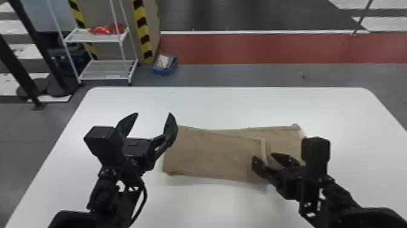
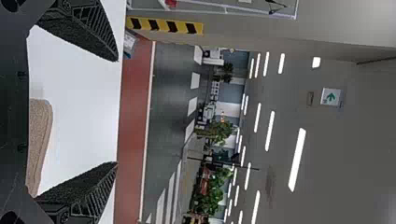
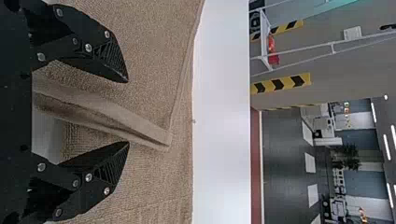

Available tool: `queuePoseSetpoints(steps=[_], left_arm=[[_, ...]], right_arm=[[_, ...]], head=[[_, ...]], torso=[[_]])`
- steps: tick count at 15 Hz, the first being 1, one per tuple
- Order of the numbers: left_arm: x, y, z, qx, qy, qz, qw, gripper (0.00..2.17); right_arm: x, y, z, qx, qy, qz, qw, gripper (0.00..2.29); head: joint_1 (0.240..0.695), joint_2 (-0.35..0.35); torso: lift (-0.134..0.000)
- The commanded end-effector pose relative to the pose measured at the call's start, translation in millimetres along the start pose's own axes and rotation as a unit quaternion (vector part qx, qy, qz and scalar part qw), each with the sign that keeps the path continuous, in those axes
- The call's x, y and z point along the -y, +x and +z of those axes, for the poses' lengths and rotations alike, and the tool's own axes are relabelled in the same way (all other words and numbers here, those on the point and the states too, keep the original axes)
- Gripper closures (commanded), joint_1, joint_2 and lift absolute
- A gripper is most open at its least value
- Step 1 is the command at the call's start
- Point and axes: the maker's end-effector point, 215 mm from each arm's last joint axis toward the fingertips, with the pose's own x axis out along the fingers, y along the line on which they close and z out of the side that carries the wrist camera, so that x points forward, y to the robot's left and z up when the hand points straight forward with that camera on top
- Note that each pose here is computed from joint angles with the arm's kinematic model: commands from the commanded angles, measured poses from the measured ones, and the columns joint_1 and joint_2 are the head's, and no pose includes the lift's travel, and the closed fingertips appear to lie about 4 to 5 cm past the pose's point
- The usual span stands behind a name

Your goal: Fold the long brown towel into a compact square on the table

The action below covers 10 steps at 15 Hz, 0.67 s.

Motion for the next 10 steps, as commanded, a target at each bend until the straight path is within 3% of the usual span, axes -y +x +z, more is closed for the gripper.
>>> queuePoseSetpoints(steps=[1, 8, 10], left_arm=[[-0.9, -0.1, -0.9, -0.001, 0.000, 0.001, 1.0000, 0.09], [-2.4, -0.6, -1.5, -0.001, 0.000, 0.002, 1.0000, 0.09], [-2.2, -0.6, -2.4, -0.002, 0.001, 0.001, 1.0000, 0.09]], right_arm=[[0.4, 0.7, -1.2, -0.004, 0.001, -0.003, 1.0000, 0.49], [-0.8, 3.8, -1.2, -0.007, -0.002, -0.002, 1.0000, 0.65], [-0.8, 3.8, -1.2, -0.007, -0.002, -0.002, 1.0000, 0.94]], head=[[0.695, 0.024], [0.695, 0.022], [0.695, 0.024]], torso=[[-0.123], [-0.123], [-0.123]])
